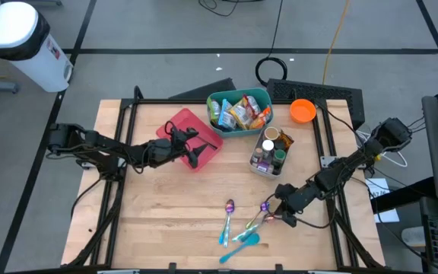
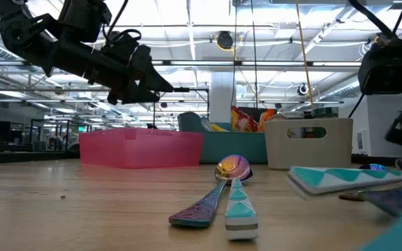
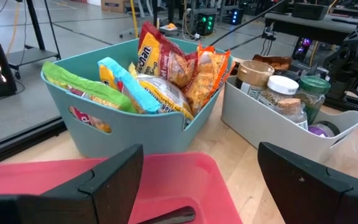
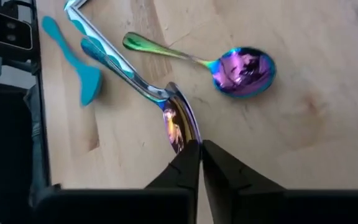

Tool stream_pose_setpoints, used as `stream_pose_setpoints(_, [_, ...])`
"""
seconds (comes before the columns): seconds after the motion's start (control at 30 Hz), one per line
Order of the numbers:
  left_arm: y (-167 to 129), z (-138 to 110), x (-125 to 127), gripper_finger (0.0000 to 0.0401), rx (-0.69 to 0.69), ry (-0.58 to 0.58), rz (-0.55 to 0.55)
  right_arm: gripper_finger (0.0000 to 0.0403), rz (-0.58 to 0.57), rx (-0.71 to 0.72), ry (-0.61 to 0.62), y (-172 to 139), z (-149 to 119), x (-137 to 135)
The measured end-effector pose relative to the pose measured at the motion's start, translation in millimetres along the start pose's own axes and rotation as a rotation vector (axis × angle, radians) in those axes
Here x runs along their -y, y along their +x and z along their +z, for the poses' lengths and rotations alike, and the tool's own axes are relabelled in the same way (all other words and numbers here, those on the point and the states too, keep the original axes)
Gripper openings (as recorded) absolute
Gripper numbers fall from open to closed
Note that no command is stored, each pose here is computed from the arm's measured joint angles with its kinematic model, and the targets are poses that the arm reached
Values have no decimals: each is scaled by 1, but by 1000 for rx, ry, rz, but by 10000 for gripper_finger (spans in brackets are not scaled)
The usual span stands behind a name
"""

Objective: Pick & Place Food Item
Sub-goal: Adjust the spoon on the table

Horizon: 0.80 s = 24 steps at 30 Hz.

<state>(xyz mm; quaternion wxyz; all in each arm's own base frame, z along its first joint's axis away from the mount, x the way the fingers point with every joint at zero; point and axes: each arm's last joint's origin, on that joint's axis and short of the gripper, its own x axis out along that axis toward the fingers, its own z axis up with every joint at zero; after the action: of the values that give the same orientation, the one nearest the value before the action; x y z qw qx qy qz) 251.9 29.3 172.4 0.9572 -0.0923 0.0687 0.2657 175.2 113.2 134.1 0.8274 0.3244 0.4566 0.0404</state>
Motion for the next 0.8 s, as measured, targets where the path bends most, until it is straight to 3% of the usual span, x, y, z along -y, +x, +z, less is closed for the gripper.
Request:
stream_pose_setpoints(0.33, [0,-1,0,324,-6,3,1,3,-48,100,-98,0,5,1])
stream_pose_setpoints(0.8, [0,-1,0,324,-7,2,0,2,-154,231,-86,-1,22,13])
